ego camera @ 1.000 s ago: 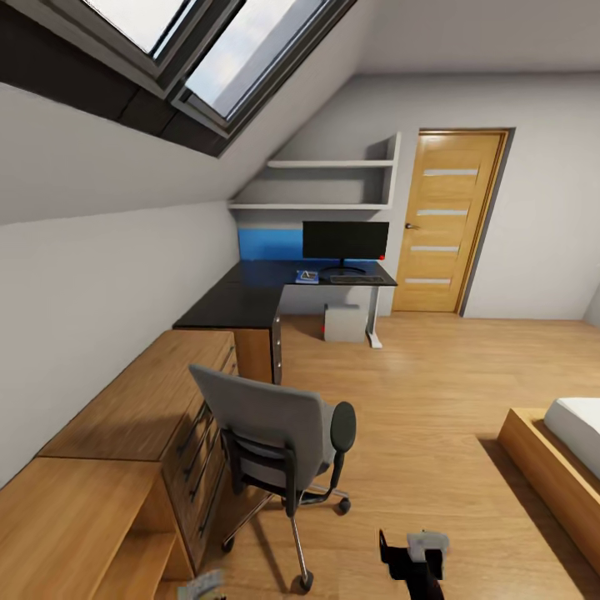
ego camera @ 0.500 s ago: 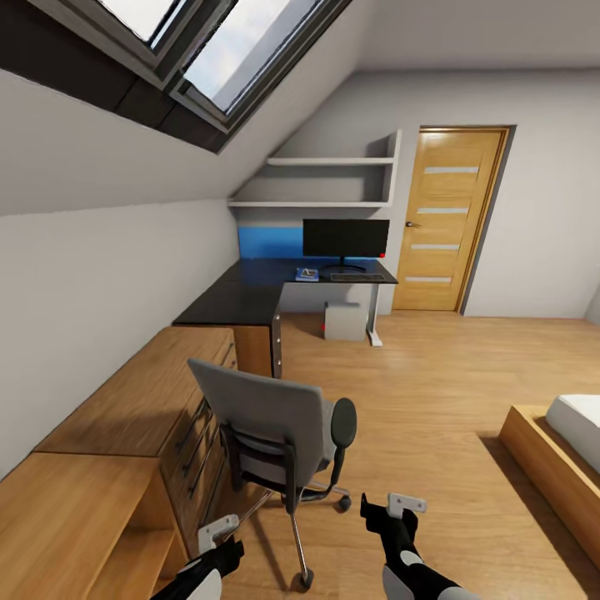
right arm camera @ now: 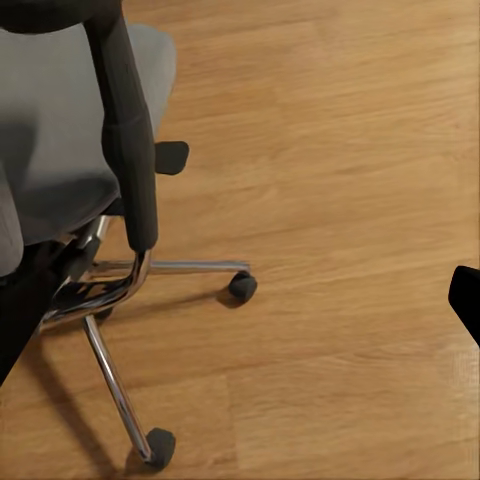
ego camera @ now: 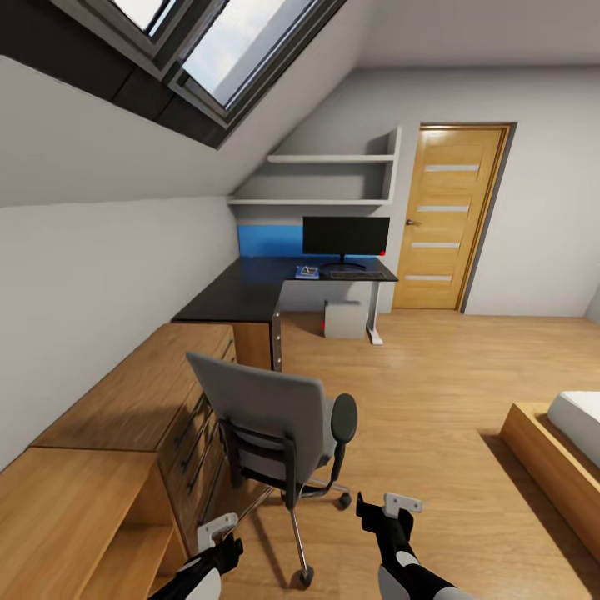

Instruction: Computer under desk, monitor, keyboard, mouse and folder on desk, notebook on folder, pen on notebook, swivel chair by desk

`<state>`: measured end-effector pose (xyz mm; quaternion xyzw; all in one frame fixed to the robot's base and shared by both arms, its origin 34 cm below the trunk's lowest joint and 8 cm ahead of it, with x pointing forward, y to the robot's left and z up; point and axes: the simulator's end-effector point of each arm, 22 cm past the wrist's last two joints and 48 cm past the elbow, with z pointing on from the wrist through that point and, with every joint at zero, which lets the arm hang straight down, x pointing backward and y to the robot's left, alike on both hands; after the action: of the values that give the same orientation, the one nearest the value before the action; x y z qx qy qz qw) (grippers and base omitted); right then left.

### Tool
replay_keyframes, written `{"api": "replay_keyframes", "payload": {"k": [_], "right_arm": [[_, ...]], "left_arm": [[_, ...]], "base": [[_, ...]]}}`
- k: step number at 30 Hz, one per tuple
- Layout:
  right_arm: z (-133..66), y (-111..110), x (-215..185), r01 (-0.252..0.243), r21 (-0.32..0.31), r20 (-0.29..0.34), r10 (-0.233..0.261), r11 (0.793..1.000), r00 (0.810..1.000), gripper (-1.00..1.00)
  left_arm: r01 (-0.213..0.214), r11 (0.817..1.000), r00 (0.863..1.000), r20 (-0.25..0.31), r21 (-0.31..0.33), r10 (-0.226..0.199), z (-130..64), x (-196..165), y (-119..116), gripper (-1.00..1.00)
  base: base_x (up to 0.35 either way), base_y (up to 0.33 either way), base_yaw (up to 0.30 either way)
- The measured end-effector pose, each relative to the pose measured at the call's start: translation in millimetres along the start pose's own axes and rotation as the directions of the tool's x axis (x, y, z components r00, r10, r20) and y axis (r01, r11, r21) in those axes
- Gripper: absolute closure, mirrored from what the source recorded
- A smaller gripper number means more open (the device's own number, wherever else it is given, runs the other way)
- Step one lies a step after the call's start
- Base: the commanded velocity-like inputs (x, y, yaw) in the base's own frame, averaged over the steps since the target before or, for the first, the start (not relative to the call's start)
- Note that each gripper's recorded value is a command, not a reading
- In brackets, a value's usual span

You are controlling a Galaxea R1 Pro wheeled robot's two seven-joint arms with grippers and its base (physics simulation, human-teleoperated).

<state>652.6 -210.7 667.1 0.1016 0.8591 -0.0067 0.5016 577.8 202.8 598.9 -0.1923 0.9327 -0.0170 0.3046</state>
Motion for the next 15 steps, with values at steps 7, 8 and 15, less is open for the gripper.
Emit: {"api": "replay_keyframes", "payload": {"k": [7,8,15], "right_arm": [[5.3,1,10,0.006,-0.006,0.001,-0.006,1.000,1.000,-1.00],[6.1,1,11,0.008,-0.007,0.001,-0.007,1.000,1.000,-1.00],[11.6,1,21,0.009,-0.009,0.004,-0.009,1.000,1.000,-1.00]], "left_arm": [[-0.002,1.000,1.000,0.001,0.000,0.002,9.1,6,2,-1.00],[-0.002,1.000,1.000,0.000,0.001,0.002,10.4,8,2,-1.00],[-0.003,1.000,1.000,0.000,0.001,0.003,19.5,15,3,-1.00]], "base": [[0.000,0.000,0.000],[0.000,0.000,0.000],[0.000,0.000,0.000]]}}
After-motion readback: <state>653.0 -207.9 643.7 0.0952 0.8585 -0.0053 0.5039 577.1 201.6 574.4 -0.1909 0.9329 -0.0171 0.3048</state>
